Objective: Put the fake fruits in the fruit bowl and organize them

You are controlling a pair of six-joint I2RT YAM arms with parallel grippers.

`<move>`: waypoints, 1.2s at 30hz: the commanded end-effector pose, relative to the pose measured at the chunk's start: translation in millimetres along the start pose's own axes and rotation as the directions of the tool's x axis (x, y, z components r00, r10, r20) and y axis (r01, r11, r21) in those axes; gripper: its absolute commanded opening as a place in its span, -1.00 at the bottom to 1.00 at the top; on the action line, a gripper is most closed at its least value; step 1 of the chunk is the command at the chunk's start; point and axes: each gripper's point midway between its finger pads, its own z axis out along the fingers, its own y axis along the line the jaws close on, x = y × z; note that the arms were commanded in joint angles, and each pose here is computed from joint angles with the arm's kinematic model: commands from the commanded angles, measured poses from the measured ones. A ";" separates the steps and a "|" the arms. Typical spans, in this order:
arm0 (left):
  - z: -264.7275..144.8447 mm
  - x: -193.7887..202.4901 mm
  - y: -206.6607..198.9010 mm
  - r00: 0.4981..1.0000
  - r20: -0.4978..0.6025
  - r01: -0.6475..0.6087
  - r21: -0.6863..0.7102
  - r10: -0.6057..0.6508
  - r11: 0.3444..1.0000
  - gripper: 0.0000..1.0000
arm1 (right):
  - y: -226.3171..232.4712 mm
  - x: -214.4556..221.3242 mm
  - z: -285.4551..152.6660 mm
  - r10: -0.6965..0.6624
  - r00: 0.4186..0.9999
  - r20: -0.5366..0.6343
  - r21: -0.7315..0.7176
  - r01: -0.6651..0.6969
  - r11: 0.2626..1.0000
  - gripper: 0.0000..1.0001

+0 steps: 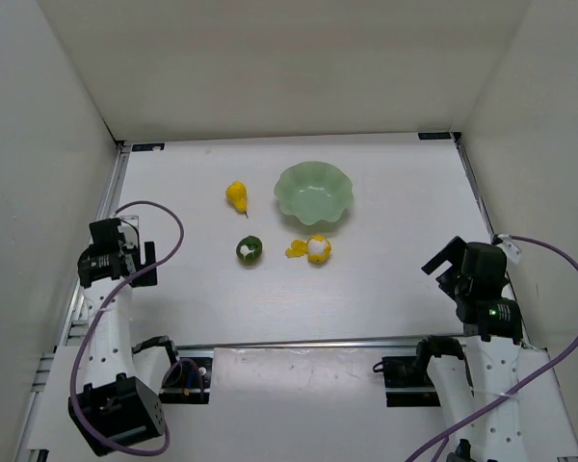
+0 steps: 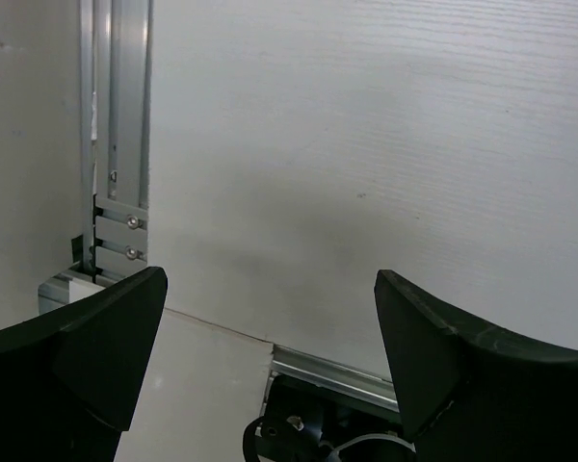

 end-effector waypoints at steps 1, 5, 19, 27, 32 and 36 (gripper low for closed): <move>-7.5 -9.1 -12.2 0.999 0.035 -0.044 0.092 0.041 0.995 1.00 | 1.5 0.2 -1.6 -0.008 1.000 -0.007 -0.010 0.008 1.000 1.00; -26.7 -43.2 -37.9 0.987 0.076 -0.152 0.195 0.139 0.969 1.00 | 11.7 6.9 3.1 -0.054 0.997 -0.052 -0.065 0.051 0.997 1.00; 22.9 -244.2 -255.7 0.910 0.141 -0.414 0.332 0.390 0.848 1.00 | 42.5 17.9 48.0 -0.049 0.980 -0.194 -0.069 0.036 0.997 1.00; 98.5 -246.6 -294.1 0.934 0.059 -0.353 0.305 0.352 0.884 1.00 | 42.4 12.6 64.2 -0.098 0.972 -0.212 -0.021 0.096 0.995 1.00; 129.7 -236.2 -309.6 0.932 0.042 -0.355 0.315 0.361 0.880 1.00 | 40.8 8.1 73.6 -0.111 0.968 -0.226 0.023 0.120 0.993 1.00; 137.9 -229.9 -318.2 0.931 0.036 -0.354 0.344 0.364 0.870 1.00 | 45.8 4.2 80.4 -0.113 0.965 -0.237 0.029 0.123 0.992 1.00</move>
